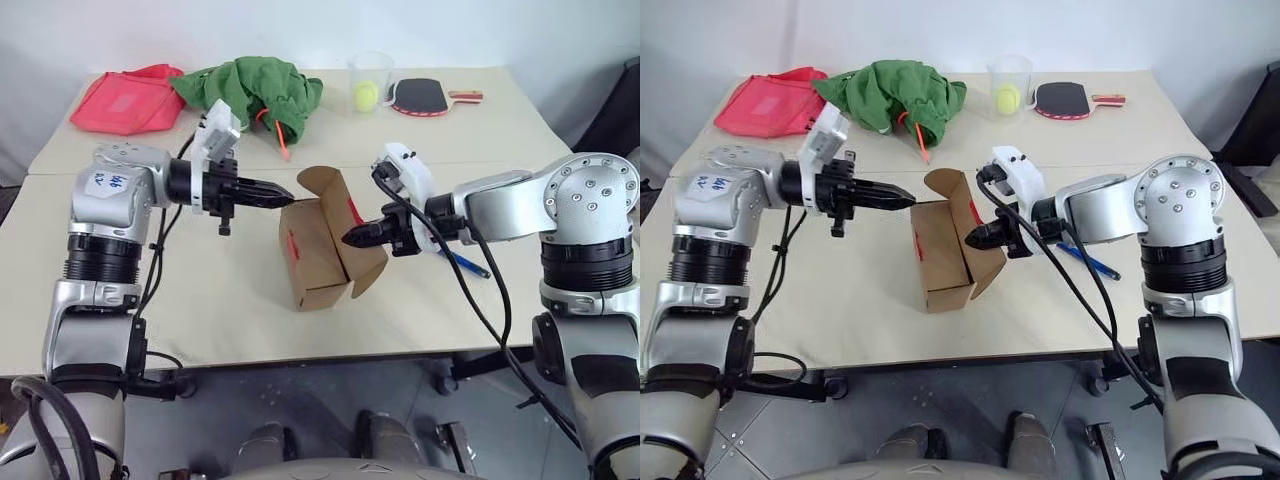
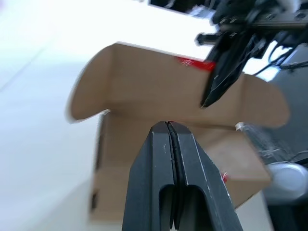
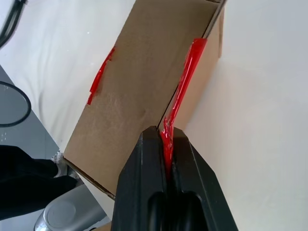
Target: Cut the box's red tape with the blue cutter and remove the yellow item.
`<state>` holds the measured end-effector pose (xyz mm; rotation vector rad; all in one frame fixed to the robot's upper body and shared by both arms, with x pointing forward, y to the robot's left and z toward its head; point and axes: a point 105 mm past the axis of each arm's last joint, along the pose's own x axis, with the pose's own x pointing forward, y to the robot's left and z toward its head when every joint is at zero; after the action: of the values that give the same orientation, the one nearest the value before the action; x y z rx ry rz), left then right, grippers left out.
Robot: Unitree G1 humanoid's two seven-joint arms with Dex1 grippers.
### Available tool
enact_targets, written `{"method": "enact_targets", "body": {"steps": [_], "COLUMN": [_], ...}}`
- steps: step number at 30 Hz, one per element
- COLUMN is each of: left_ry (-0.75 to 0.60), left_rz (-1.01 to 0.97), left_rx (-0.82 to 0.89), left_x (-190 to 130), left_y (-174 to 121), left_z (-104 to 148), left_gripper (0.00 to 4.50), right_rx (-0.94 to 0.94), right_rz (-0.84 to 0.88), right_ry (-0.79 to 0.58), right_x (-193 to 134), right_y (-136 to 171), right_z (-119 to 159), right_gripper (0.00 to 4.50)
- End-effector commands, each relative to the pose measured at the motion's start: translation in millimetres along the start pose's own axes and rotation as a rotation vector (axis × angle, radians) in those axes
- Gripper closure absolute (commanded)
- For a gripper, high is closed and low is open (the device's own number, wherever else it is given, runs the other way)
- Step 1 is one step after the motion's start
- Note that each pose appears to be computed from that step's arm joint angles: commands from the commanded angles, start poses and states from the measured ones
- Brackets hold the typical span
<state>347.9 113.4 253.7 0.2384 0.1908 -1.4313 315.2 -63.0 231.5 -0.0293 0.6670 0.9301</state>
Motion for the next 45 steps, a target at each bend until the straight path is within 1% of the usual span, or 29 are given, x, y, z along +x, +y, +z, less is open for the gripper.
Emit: {"method": "enact_targets", "body": {"steps": [1, 3, 7, 9, 11, 18, 22, 27, 32, 39, 45], "left_ry": [0.030, 0.049, 0.142, 0.179, 0.192, 0.296, 0.312, 0.334, 0.362, 0.364, 0.356], "left_rz": [-0.099, -0.104, -0.061, -0.034, -0.019, -0.030, -0.028, -0.020, 0.013, 0.067, 0.092], "left_rx": [0.019, 0.015, 0.010, 0.022, 0.018, 0.020, 0.008, -0.012, -0.041, -0.067, -0.091], "left_x": [17, 20, 29, 28, 27, 16, 10, 0, -14, -20, -18], "left_y": [-18, -20, -9, -3, 0, -1, -2, -8, -13, -12, -13], "left_z": [-5, -11, -39, -49, -54, -78, -84, -90, -99, -107, -114], "left_gripper": [4.50, 4.50, 4.50, 4.50, 4.50, 4.50, 4.50, 4.50, 4.50, 4.50, 4.50], "right_rx": [-0.014, -0.016, -0.034, -0.048, -0.059, -0.050, -0.017, 0.042, 0.082, 0.124, 0.171], "right_rz": [-0.026, -0.029, -0.042, -0.054, -0.063, -0.110, -0.146, -0.212, -0.244, -0.273, -0.285], "right_ry": [0.043, 0.041, 0.033, 0.034, 0.037, 0.031, 0.021, 0.027, 0.023, 0.032, 0.029], "right_x": [2, 2, 0, -1, -3, -10, -17, -25, -29, -29, -27], "right_y": [-3, -4, -3, -3, -3, -10, -19, -36, -45, -54, -62], "right_z": [-5, -4, -1, 0, -1, -6, -10, -22, -27, -37, -46], "right_gripper": [4.47, 4.47, 4.47, 4.47, 4.47, 4.47, 4.47, 4.47, 4.47, 4.47, 4.47]}}
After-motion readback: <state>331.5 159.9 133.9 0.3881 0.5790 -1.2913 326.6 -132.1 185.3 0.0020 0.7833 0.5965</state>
